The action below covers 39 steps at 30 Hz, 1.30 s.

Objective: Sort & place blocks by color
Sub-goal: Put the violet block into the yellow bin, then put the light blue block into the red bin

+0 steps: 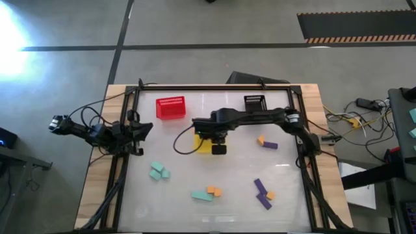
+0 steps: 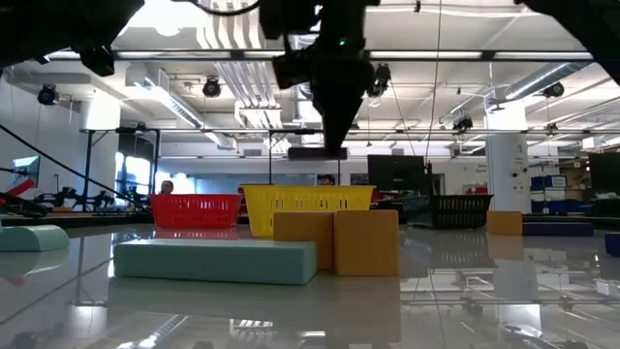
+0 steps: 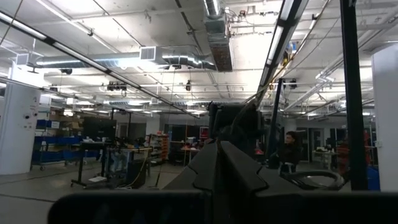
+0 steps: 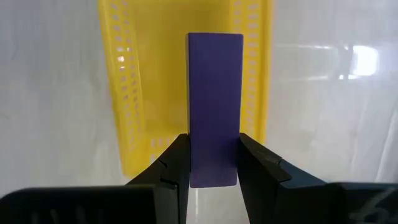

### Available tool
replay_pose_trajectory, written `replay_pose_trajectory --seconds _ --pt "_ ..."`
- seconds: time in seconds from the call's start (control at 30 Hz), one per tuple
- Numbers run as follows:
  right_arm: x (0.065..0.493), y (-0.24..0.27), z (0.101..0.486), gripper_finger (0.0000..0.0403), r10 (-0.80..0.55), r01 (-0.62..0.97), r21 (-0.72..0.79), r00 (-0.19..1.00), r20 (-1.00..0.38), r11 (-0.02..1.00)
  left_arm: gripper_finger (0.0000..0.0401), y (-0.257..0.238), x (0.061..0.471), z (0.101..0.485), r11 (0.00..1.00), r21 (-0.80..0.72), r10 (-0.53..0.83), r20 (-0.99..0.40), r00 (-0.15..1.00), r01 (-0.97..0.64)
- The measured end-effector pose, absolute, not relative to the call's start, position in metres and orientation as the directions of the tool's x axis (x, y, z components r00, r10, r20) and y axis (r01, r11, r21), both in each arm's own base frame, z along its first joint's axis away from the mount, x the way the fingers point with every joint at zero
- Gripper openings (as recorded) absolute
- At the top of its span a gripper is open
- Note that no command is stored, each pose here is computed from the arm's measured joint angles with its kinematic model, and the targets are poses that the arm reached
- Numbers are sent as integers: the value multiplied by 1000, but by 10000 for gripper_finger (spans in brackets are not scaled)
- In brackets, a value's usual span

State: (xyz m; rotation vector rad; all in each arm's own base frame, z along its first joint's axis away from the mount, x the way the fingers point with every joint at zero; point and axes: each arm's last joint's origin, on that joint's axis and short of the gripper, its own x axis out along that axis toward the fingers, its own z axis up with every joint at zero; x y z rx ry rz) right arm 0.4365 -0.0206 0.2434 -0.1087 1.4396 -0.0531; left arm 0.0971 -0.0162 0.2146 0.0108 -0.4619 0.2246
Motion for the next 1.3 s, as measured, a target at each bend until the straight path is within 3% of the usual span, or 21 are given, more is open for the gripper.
replay_pose_trajectory --seconds 0.57,0.87,1.07,1.3 --pt "461 -32 192 105 -70 -56 -73 54 -996 996 3 -16 98 214 976 -41 211 439 873 -215" --pt "462 -32 193 158 -71 -54 -75 69 -995 996 3 -17 99 213 978 -78 209 429 879 -195" --pt "457 -30 202 163 -69 -34 -71 39 -997 997 3 -17 100 212 978 -74 208 422 882 -195" --pt "441 -9 237 152 -19 -27 -22 122 -992 999 3 -18 103 210 978 -113 205 403 892 -174"
